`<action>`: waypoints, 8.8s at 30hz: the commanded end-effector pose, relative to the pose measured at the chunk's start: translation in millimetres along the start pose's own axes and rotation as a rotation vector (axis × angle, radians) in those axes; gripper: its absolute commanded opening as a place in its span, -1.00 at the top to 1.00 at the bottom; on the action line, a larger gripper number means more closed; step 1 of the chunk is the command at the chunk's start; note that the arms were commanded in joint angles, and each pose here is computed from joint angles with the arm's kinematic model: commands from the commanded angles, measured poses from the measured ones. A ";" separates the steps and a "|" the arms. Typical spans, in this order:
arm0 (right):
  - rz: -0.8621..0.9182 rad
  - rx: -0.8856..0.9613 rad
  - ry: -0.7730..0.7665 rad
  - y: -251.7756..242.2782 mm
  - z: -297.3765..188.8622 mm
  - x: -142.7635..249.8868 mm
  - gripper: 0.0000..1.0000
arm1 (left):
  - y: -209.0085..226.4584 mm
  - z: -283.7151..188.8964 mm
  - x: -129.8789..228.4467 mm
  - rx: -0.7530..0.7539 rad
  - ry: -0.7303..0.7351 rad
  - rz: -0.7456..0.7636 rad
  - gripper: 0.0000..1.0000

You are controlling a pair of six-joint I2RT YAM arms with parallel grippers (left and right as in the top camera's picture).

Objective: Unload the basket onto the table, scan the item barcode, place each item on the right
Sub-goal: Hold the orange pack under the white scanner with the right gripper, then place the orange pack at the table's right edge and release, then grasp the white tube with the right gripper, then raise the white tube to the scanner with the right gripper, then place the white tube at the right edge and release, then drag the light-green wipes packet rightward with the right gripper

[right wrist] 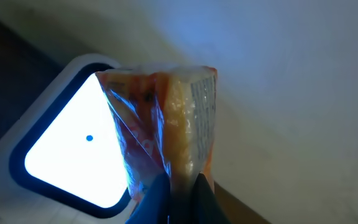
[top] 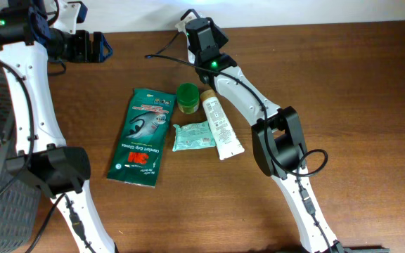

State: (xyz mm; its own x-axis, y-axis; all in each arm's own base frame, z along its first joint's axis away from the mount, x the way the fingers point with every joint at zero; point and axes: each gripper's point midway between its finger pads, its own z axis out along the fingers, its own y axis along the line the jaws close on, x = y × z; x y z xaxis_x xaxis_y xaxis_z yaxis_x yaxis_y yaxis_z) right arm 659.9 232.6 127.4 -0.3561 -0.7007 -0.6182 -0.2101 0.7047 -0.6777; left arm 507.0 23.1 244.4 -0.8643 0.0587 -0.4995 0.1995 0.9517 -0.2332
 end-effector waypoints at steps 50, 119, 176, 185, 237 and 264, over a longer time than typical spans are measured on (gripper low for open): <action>1.106 -0.841 0.781 -138.2 -184.8 273.0 -0.09 | -4.6 -6.7 -3.2 0.007 -0.018 0.023 -0.98; 0.518 -0.809 1.010 88.4 -193.9 245.4 0.43 | -4.2 -6.9 -3.1 0.007 -0.018 0.022 -0.98; -0.004 0.091 0.105 -36.5 -2.5 29.4 0.92 | -4.2 -6.9 -3.1 0.007 -0.018 0.023 -0.98; -0.014 0.098 0.107 -36.3 -17.5 17.4 0.92 | -4.2 -6.9 -3.1 0.007 -0.018 0.023 -0.98; 0.752 -0.916 0.702 4.1 -236.5 108.2 0.35 | -4.2 -6.9 -3.1 0.007 -0.018 0.023 -0.98; 0.763 -0.994 0.931 159.2 -252.4 135.4 0.29 | -4.2 -6.9 -3.1 0.007 -0.018 0.022 -0.98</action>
State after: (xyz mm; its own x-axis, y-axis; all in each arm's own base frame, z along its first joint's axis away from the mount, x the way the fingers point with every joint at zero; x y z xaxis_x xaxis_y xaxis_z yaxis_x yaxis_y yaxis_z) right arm 343.9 295.0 27.3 -0.9982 -0.0300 0.0511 -0.0053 0.9041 0.4272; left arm 506.9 22.1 244.4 -0.8638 0.0632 -0.4999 0.2038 0.9512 -0.2318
